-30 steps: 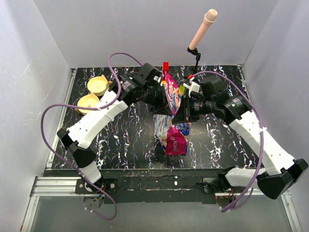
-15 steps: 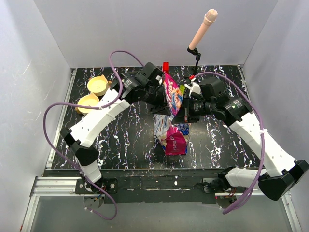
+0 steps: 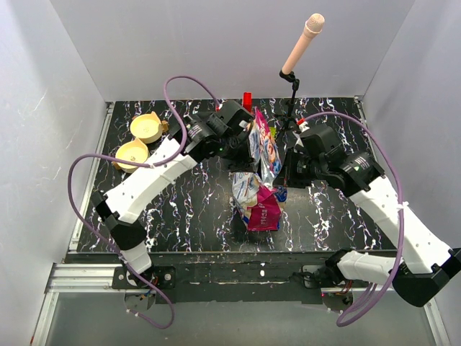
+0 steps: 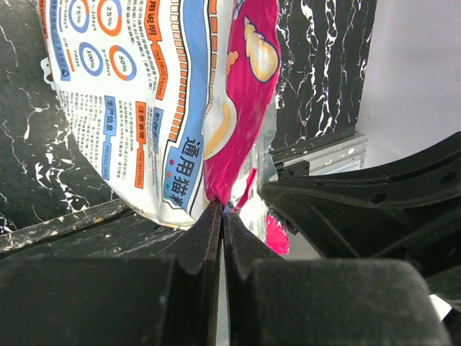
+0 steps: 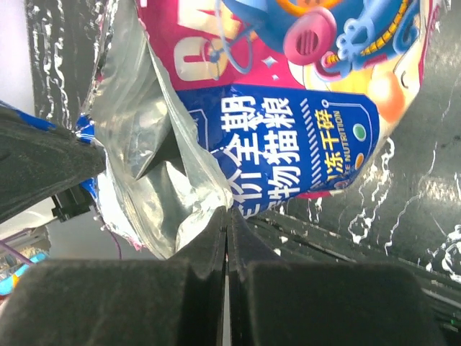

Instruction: Serve the pet food

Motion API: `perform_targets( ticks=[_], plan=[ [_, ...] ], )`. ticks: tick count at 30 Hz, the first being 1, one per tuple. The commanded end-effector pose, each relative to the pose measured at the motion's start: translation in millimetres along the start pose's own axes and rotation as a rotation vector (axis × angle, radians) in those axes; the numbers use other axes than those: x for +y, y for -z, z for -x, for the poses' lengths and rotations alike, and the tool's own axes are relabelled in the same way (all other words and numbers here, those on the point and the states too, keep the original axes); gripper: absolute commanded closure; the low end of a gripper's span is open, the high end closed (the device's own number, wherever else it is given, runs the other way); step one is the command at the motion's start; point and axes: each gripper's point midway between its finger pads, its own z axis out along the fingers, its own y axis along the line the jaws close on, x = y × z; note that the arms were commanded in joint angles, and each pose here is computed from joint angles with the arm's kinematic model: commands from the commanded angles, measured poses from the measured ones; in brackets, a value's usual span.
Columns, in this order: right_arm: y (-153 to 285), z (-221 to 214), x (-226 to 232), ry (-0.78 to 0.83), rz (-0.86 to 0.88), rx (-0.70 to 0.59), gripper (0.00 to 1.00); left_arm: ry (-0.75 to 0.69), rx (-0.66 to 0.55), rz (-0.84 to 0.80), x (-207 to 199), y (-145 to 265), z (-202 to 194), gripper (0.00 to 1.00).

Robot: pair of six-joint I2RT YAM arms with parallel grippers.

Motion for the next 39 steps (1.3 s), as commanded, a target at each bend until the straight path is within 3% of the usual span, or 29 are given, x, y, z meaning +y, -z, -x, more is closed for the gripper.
perform_targets(
  ticks=[1, 4, 8, 12, 14, 24, 31, 34, 39],
  plan=[
    [6, 7, 3, 0.124, 0.059, -0.064, 0.99, -0.046, -0.024, 0.005, 21, 37, -3, 1.00],
    [13, 14, 27, 0.164, 0.167, -0.047, 0.99, -0.068, -0.006, -0.074, 8, 37, -7, 1.00],
    [18, 25, 46, 0.206, 0.228, -0.047, 0.76, -0.077, 0.004, -0.131, 0, 38, -10, 1.00],
    [5, 34, 41, 0.200, 0.174, -0.042, 0.62, -0.098, 0.020, -0.176, -9, 39, -12, 1.00],
    [2, 37, 43, 0.202, 0.170, -0.039, 0.60, -0.100, 0.022, -0.180, -9, 39, -12, 1.00],
    [-27, 63, 42, 0.186, 0.090, -0.059, 0.61, -0.140, 0.048, -0.234, -21, 39, -15, 1.00],
    [-32, 113, 7, 0.126, -0.227, -0.219, 0.62, -0.160, 0.045, -0.212, -21, 41, -10, 1.00],
    [-22, 118, -19, 0.109, -0.355, -0.242, 0.71, -0.149, 0.000, -0.152, -12, 44, -3, 1.00],
    [-11, 113, -34, 0.110, -0.302, -0.249, 0.91, -0.105, -0.088, -0.039, 17, 55, 6, 1.00]
  ],
)
